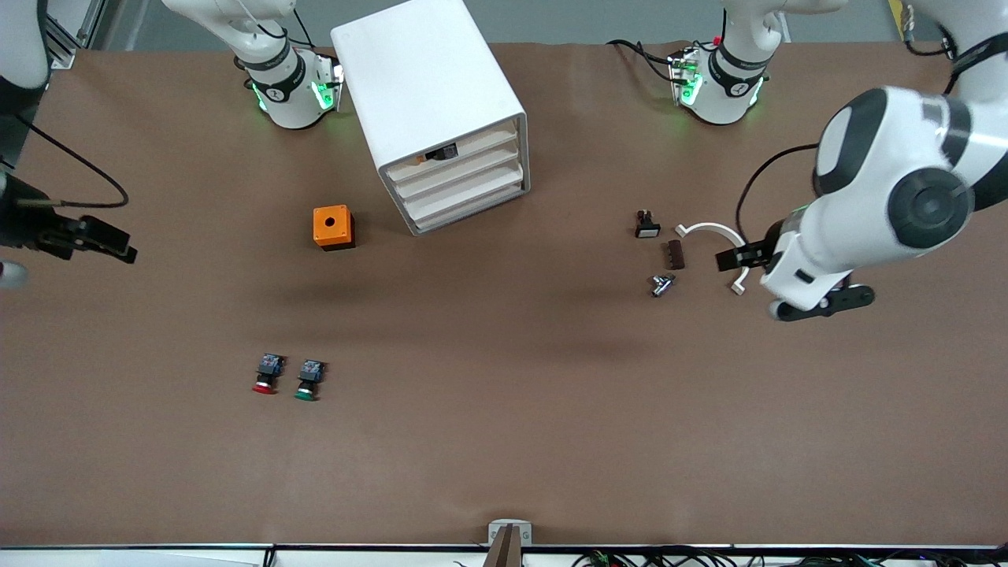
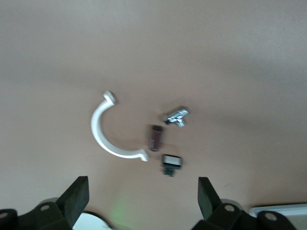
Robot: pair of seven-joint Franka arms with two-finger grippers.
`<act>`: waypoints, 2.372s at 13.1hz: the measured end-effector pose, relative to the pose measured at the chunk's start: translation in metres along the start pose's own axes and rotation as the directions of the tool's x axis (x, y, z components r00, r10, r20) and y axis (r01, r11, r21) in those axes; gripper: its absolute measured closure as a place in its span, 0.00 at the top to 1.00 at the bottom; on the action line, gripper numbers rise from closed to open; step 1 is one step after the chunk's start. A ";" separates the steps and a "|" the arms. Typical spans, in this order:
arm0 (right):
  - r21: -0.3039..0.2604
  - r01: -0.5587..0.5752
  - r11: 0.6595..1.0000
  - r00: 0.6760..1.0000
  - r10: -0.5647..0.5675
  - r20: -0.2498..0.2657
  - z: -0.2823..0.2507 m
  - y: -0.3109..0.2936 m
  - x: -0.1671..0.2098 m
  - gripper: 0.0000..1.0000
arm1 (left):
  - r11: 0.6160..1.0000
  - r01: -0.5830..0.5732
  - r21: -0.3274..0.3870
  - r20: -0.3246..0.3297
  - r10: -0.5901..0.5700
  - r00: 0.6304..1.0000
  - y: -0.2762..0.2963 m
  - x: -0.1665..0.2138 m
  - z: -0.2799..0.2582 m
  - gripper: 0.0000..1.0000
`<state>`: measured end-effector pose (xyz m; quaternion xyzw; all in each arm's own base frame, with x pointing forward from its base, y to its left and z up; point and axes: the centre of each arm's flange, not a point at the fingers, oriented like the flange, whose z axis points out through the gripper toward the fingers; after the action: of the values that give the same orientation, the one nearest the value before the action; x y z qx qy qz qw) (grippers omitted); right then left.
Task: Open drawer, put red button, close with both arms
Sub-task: 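Move the left gripper toward the cabinet while the right gripper reaches the buttons, then grasp the drawer handle with the left gripper while the right gripper grasps the red button, then pull the drawer open with the left gripper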
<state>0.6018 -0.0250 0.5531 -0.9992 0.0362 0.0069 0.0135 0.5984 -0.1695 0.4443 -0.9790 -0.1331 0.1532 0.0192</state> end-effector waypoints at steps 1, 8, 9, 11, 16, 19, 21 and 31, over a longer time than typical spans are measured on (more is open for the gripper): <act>0.002 0.013 1.000 1.000 -0.013 -0.002 0.021 -0.008 0.013 1.00 | 0.998 0.059 -0.001 0.034 -0.059 0.998 0.011 0.007 0.019 1.00; 0.013 0.036 0.999 0.999 -0.037 0.040 0.182 -0.025 0.074 1.00 | 0.822 0.543 0.168 0.124 -0.565 0.816 0.114 0.008 0.140 1.00; 0.013 0.035 0.999 0.998 -0.035 0.042 0.201 -0.024 0.079 1.00 | 0.760 0.620 0.193 0.150 -0.648 0.747 0.130 -0.001 0.152 1.00; 0.016 0.033 0.999 0.998 -0.034 0.052 0.230 -0.025 0.084 1.00 | 0.648 0.718 0.253 0.233 -0.762 0.605 0.162 -0.022 0.175 1.00; 0.007 -0.091 0.996 0.992 0.090 0.082 0.291 -0.039 0.087 1.00 | 0.411 0.781 0.470 0.397 -0.889 0.228 0.214 -0.059 0.212 0.99; 0.005 -0.121 0.993 0.989 0.120 0.083 0.320 -0.046 0.088 1.00 | 0.276 0.741 0.612 0.395 -0.919 0.016 0.234 -0.072 0.233 0.97; 0.001 -0.125 0.992 0.987 0.124 0.100 0.338 -0.044 0.086 1.00 | 0.214 0.680 0.702 0.394 -0.912 -0.119 0.246 -0.077 0.245 0.77; -0.004 -0.130 0.991 0.984 0.130 0.120 0.365 -0.042 0.084 0.45 | 0.045 0.524 0.851 0.198 -0.951 -0.239 0.306 -0.159 0.286 0.53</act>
<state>0.6837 0.0206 0.1878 -0.9925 0.1004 0.0676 0.0169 0.4435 -0.5077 0.1950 -0.3972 -0.6823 0.5436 0.2848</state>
